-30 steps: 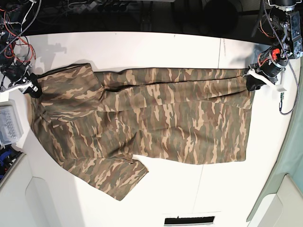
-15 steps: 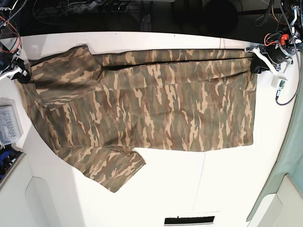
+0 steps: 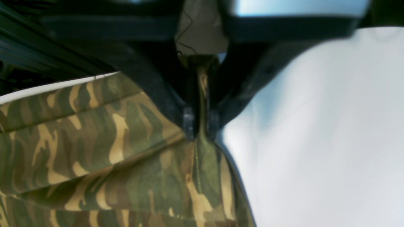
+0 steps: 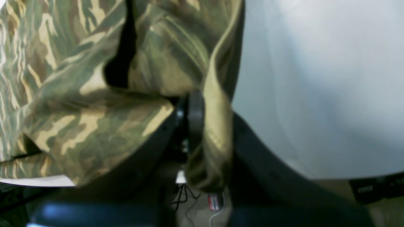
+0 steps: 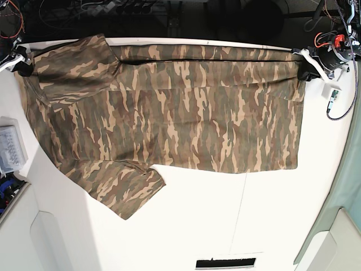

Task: Layout the t-shirt on the table in an organized manner, then fold the t-shirt properly
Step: 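Lay the folded edge down and open both grippers, then grasp the opposite shirt edge with both grippers and fold it over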

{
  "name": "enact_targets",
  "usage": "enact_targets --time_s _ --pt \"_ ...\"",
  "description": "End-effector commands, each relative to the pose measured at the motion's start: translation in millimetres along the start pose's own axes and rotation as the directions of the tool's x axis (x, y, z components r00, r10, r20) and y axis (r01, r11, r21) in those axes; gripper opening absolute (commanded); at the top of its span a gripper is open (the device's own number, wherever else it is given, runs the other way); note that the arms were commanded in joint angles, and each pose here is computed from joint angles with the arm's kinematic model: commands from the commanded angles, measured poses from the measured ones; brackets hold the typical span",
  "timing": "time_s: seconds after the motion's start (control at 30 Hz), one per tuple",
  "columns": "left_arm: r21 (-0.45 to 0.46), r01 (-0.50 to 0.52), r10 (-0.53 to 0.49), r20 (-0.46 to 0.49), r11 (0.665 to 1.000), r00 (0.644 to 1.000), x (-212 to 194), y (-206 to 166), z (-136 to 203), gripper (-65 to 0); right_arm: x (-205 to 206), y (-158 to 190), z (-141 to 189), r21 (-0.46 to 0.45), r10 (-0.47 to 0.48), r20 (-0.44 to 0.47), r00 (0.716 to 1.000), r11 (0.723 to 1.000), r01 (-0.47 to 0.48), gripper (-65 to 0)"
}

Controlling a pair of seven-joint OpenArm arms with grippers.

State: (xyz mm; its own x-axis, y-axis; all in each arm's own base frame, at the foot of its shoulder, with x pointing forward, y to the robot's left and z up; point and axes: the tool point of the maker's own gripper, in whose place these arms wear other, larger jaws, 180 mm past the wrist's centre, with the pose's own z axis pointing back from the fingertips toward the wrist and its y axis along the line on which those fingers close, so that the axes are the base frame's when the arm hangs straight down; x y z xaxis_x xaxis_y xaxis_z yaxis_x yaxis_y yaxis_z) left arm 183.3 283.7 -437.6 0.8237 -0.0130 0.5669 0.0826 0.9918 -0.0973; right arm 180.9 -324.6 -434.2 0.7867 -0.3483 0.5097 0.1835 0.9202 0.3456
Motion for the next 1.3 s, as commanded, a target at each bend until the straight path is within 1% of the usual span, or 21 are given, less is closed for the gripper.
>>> enact_targets --time_s 0.0,0.03,0.07,0.1,0.13,0.17,0.23,0.3,0.37,0.43,0.5,0.6,0.67,0.73,0.8,0.9,0.93,1.1,1.27 --pt "0.005 0.018 -0.018 0.023 1.0 1.0 9 4 4 -50.3 21 -2 7 0.001 0.019 0.064 0.998 1.0 -0.019 -65.0" --pt "0.005 0.018 -0.018 0.023 1.0 1.0 9 4 4 -45.0 22 -2 7 0.001 0.02 0.071 0.997 1.0 -0.02 -60.6" --pt "0.006 0.019 -0.019 0.024 1.0 1.0 9 4 5 -40.6 25 -2 8 0.0 0.021 0.082 0.996 1.0 -0.021 -51.5" --pt "0.006 0.021 -0.022 0.029 1.0 0.999 11 4 5 -37.9 28 -2 8 -0.001 0.021 0.097 0.995 1.0 -0.021 -43.4" --pt "0.005 0.029 -0.029 0.038 1.0 0.999 15 3 6 -37.2 31 -3 10 -0.004 0.02 0.113 0.993 1.0 -0.019 -37.6" --pt "0.005 0.039 -0.039 0.04 0.999 0.998 19 1 8 -37.2 37 -5 12 -0.01 0.022 0.132 0.991 1.0 -0.021 -34.3" --pt "0.004 0.07 -0.07 0.049 0.998 0.996 29 -4 15 -37.3 51 -13 21 -0.033 0.028 0.181 0.983 0.999 -0.022 -33.5" --pt "0.005 0.106 -0.106 0.082 0.994 0.991 42 -11 23 -37.3 69 -22 35 -0.064 0.035 0.25 0.968 0.998 -0.019 -33.6" --pt "0.007 0.143 -0.143 0.111 0.99 0.983 54 -15 30 -37.3 90 -30 47 -0.086 0.043 0.323 0.946 0.996 -0.016 -33.6" --pt "0.009 0.162 -0.162 0.143 0.987 0.976 65 -16 34 -37.2 115 -29 51 -0.089 0.041 0.388 0.921 0.996 -0.007 -33.6" --pt "0.012 0.171 -0.171 0.173 0.985 0.97 73 -15 36 -37.2 135 -24 48 -0.09 0.049 0.421 0.906 0.996 -0.012 -33.6" --pt "0.012 0.173 -0.172 0.181 0.985 0.968 75 -15 36 -37.2 168 -13 41 -0.093 0.076 0.473 0.878 0.995 -0.036 -33.6" --pt "0.012 0.173 -0.172 0.18 0.985 0.969 75 -15 36 -37.2 188 -2 34 -0.08 0.086 0.493 0.866 0.995 -0.053 -33.6" --pt "0.014 0.181 -0.18 0.177 0.983 0.968 76 -13 36 -37.2 205 8 23 -0.071 0.095 0.5 0.861 0.995 -0.068 -33.6" --pt "0.013 0.203 -0.202 0.169 0.979 0.965 77 -13 37 -35.7 215 11 7 -0.079 0.095 0.488 0.868 0.995 -0.065 -33.6" --pt "0.011 0.236 -0.235 0.16 0.972 0.959 79 -12 37 -33.8 220 3 -21 -0.123 0.086 0.445 0.892 0.992 -0.034 -33.5" --pt "0.02 0.235 -0.235 0.169 0.972 0.957 82 -10 37 -33.3 220 1 -30 -0.126 0.082 0.429 0.9 0.992 -0.03 -33.5" --pt "0.063 0.194 -0.203 0.214 0.979 0.956 105 5 30 -33.3 202 5 -77 -0.09 0.043 0.338 0.94 0.996 -0.013 -33.5" --pt "0.065 0.124 -0.136 0.24 0.99 0.961 130 23 0 -33.3 165 6 -106 -0.09 0.052 0.246 0.968 0.995 -0.031 -33.5"
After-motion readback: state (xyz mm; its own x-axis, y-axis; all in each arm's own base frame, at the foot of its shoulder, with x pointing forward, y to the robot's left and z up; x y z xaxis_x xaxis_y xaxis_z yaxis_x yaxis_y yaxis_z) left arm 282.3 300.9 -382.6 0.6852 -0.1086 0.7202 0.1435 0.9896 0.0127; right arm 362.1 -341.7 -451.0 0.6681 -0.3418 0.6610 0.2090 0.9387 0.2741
